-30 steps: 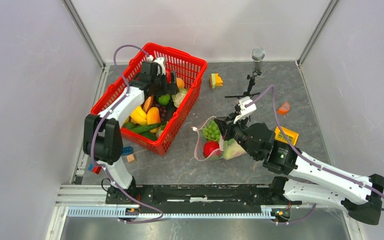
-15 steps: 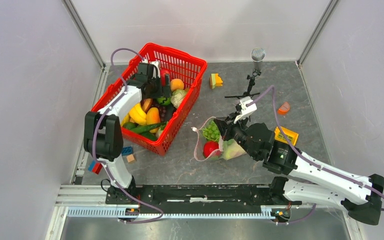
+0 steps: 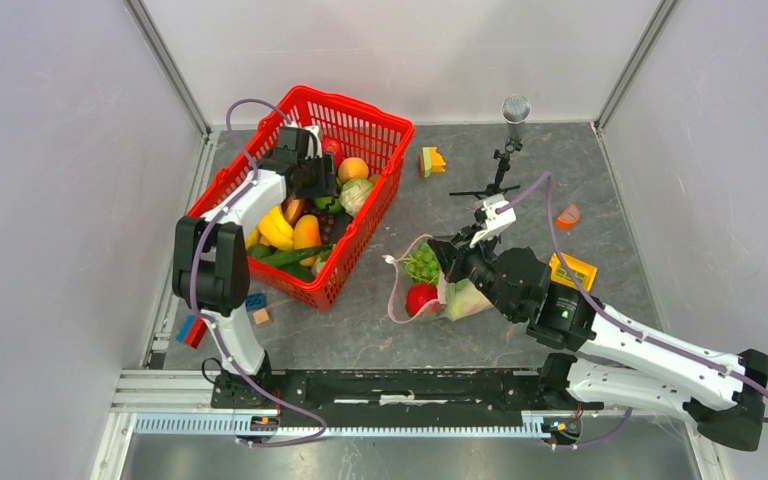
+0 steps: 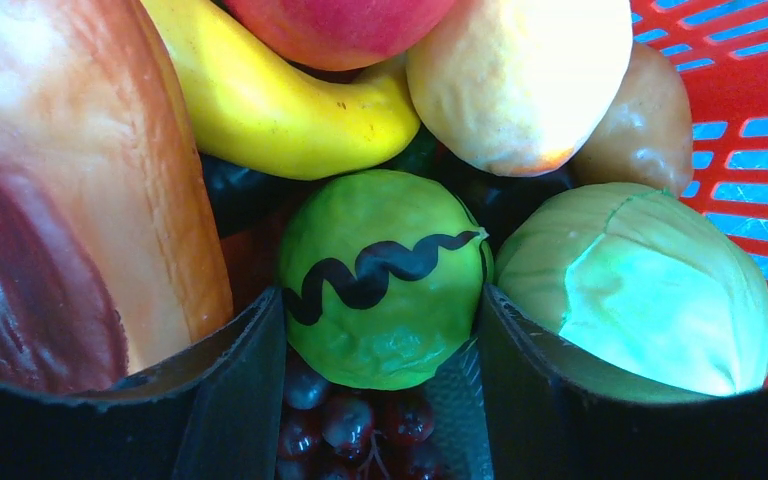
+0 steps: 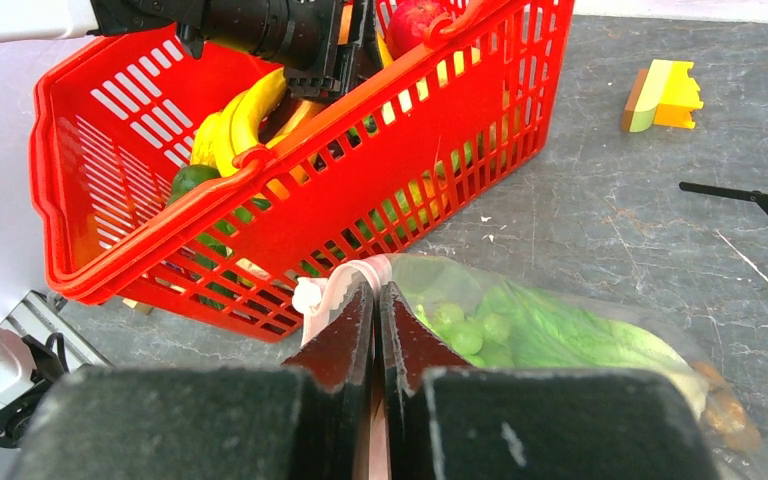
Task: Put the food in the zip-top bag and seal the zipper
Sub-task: Pick up the fake fruit from the bin, then place the fake fruit in the zipper food storage bag.
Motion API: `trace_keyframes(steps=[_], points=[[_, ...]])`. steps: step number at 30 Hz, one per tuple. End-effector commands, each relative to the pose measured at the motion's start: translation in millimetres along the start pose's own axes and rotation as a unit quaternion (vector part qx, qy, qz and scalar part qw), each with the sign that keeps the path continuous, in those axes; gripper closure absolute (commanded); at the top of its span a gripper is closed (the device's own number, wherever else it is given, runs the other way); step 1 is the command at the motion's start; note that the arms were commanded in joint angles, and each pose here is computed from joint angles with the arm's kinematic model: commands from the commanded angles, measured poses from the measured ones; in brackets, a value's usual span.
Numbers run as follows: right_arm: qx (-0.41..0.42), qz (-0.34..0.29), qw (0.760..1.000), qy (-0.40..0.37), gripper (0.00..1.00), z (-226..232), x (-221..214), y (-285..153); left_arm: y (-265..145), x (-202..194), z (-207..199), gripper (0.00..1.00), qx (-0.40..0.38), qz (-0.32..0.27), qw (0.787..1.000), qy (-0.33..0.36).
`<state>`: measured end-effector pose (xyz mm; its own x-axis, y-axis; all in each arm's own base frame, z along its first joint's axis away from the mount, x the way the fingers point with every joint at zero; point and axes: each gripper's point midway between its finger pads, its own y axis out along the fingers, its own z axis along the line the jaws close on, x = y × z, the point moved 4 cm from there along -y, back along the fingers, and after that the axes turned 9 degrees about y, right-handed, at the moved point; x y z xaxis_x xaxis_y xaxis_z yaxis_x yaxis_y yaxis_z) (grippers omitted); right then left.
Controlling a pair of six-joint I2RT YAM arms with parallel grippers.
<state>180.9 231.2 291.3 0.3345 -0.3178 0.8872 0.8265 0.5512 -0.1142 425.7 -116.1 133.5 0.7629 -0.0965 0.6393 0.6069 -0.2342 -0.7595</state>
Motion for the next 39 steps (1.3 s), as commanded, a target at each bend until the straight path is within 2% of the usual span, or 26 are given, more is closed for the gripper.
trace_keyframes(steps=[1,7,16,20,28,34,39], points=[[0.01,-0.033,0.999,0.028,0.93,3.4,14.6,-4.3,-24.7,15.9,-6.6,0.53,-0.012,-0.038,0.999,-0.003],[0.015,-0.037,0.999,0.029,0.93,4.5,18.1,-6.9,-72.8,44.3,-8.4,0.59,0.003,-0.117,0.993,-0.01],[0.018,-0.054,0.997,0.042,0.93,-3.0,18.1,-16.5,-131.8,57.8,-14.2,0.58,0.001,-0.196,0.98,-0.02],[0.013,-0.053,0.998,0.038,0.93,-3.8,18.8,-16.0,-149.0,59.5,-19.8,0.58,-0.014,-0.21,0.977,-0.021],[0.031,-0.049,0.997,0.047,0.93,1.4,12.9,-12.1,-178.9,51.2,-49.9,0.57,-0.117,-0.224,0.968,-0.009],[0.046,-0.052,0.996,0.053,0.93,5.2,11.3,-10.7,-223.9,43.4,-84.8,0.57,-0.237,-0.247,0.939,0.013],[0.05,-0.062,0.995,0.058,0.93,10.0,16.0,-6.3,-255.8,28.2,-104.9,0.56,-0.292,-0.259,0.92,0.037]])
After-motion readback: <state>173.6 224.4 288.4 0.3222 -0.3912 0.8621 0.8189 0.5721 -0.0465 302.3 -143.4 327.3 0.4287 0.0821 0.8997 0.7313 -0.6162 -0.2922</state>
